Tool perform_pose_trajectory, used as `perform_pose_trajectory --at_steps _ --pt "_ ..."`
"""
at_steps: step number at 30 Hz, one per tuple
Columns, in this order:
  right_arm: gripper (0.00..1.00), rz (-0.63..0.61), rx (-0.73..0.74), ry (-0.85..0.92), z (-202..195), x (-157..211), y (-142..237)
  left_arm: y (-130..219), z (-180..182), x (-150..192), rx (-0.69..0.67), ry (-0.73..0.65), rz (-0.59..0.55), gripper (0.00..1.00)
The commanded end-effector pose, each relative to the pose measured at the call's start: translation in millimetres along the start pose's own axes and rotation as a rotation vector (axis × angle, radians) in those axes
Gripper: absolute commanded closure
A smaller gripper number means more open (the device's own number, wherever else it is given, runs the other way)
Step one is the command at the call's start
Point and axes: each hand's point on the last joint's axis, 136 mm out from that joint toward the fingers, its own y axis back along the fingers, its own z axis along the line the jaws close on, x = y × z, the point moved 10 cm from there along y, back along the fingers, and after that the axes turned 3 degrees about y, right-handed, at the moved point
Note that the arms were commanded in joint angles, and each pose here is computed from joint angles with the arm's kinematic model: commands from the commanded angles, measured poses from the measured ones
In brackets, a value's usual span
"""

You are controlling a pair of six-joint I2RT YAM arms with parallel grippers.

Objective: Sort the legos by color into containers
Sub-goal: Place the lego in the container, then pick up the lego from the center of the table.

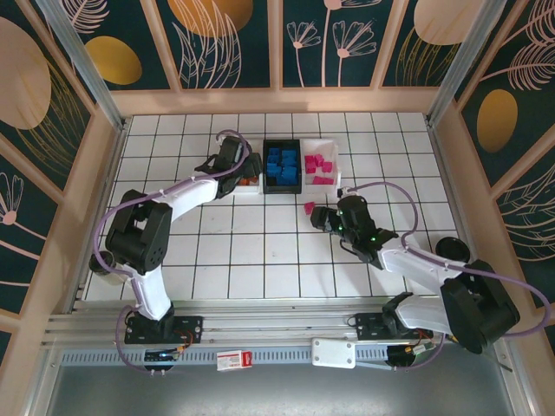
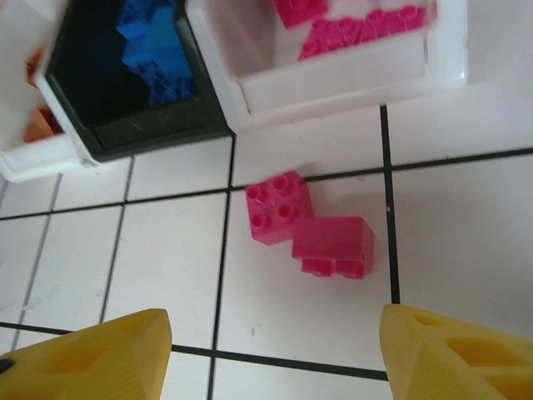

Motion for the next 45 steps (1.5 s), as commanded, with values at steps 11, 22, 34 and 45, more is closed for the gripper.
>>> perform_pose_trajectory --at_steps 11,22,34,45 --pt "0.41 0.081 0.128 0.04 -4 -14 -52 112 -7 9 0.316 0.066 -0.05 0.01" --pt "0.47 0.128 0.193 0.008 -18 -14 -74 131 32 61 0.286 0.095 0.008 0.01" --pt "0.77 0.087 0.188 0.017 -22 -14 -50 128 48 80 0.235 0.099 0.04 0.01" --pt "0.81 -0.096 0.11 0.084 17 -95 -29 124 63 101 0.21 0.127 0.074 0.02"
